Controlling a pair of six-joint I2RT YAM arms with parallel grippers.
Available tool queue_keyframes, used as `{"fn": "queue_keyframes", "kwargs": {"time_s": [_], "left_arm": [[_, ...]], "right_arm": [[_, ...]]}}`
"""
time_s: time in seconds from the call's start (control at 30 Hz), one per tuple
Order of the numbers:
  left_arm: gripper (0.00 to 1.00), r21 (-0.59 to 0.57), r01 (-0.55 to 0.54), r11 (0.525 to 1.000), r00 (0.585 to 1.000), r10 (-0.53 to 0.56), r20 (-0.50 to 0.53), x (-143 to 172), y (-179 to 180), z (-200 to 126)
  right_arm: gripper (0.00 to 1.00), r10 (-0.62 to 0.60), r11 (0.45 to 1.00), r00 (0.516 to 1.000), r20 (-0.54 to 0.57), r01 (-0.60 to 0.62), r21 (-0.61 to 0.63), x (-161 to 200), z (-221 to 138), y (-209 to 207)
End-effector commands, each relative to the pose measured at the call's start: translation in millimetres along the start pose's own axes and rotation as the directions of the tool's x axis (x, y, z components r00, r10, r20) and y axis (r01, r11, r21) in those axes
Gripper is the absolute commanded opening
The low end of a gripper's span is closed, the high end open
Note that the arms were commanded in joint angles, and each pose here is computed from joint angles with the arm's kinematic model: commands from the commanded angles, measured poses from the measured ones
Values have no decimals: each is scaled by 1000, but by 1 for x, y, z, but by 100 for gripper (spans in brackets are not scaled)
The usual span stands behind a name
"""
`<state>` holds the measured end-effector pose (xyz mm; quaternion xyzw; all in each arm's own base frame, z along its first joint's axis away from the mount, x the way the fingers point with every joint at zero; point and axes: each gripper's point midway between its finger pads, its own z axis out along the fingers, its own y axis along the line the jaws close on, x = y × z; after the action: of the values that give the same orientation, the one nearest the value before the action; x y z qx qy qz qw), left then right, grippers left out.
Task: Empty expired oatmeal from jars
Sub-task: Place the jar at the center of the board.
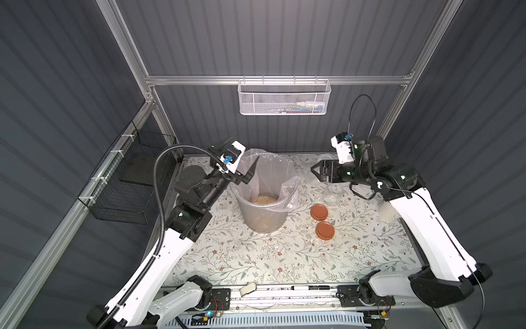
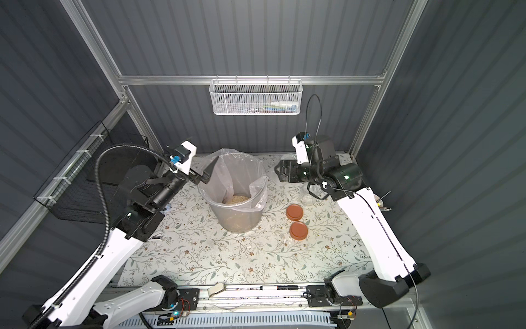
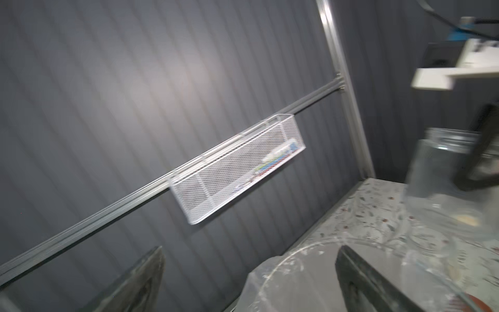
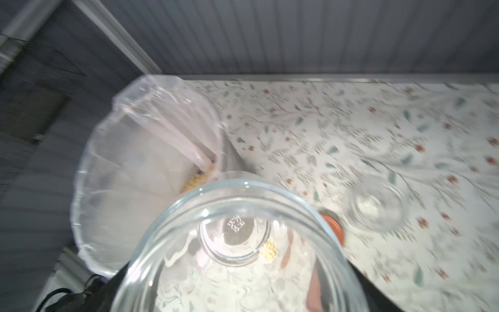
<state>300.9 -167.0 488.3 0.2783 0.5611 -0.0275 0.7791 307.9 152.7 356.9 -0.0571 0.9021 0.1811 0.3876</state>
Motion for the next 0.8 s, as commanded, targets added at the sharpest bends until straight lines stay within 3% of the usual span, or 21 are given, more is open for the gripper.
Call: {"fn": "queue_keyframes", "kwargs": {"time_s": [0.0,0.1,0.3,0.57,0.77], "left_arm": [[100,-358,33,933,998,-52,-45,14,60,-26],[100,-488,51,871,995,-84,-46,27,78,-45],[100,-623,37,782,979,-154,-135,76,86,-65],[100,-704,29,710,933,-271,-235,156,82,-95],[100,-751,49,659,879,-386,-281,219,82,-115]], "right_arm": [[13,77,979,996,-41,-68,194,42,-5,-57],[13,150,957,988,-37,-136,256,73,1,-88],[13,243,910,969,-41,-213,355,122,43,-137],[14,299,832,952,60,-291,473,136,72,-197],[15,325,814,944,54,-309,492,144,101,-217]]}}
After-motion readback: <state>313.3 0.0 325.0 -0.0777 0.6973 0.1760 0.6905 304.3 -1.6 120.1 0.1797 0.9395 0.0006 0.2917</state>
